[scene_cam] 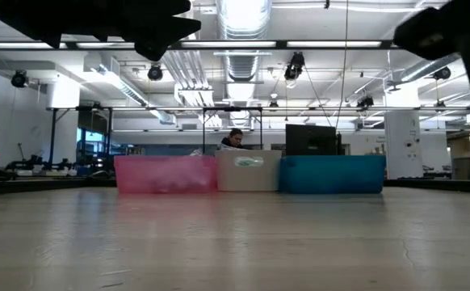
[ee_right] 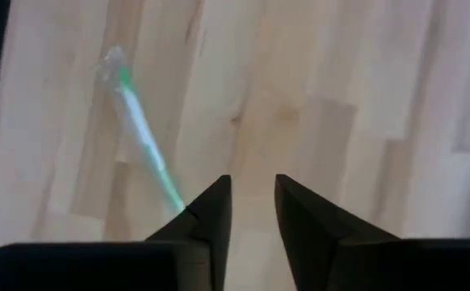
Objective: Pick & Place Toothbrushes
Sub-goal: Put the green toothbrush into the white bin
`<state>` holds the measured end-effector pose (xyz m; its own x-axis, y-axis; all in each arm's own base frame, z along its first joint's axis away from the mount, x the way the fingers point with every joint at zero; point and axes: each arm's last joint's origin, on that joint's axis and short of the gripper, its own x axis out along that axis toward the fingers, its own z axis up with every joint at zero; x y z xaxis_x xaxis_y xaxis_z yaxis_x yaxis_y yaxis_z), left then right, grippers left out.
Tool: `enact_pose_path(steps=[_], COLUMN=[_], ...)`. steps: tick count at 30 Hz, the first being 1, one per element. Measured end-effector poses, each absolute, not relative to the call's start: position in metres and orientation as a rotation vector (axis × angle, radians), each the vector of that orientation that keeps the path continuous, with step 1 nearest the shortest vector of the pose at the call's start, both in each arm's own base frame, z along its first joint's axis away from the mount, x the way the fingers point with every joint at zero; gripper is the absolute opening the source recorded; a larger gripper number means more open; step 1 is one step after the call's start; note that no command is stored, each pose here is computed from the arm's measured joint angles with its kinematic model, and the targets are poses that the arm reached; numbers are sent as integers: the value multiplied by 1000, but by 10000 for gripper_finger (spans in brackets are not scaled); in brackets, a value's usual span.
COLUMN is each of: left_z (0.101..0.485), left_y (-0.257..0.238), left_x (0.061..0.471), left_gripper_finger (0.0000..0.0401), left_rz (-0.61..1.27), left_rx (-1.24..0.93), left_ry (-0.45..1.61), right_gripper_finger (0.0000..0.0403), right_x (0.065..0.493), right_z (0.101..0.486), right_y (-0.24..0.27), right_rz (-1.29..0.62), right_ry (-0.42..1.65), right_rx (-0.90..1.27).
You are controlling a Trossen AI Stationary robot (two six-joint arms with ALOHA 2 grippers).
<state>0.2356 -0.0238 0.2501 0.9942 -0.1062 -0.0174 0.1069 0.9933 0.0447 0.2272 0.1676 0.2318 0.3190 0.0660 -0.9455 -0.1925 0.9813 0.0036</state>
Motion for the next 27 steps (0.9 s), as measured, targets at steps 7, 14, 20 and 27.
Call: enact_pose_path(steps=[7, 14, 20, 27], left_z=[250, 250, 250, 250], left_y=[-24, -24, -24, -24], left_x=[236, 236, 236, 236], left_gripper_finger=[232, 232, 232, 232], left_rz=[-107, -107, -107, -107], left_rx=[46, 46, 46, 46], left_ry=[15, 15, 15, 16], right_gripper_finger=[150, 184, 184, 167], right_x=[221, 219, 212, 215], right_z=[213, 197, 186, 164], right_y=[168, 173, 177, 187], right_rz=[173, 215, 223, 223], right_ry=[1285, 1241, 1264, 1334], right_rx=[-13, 61, 60, 16])
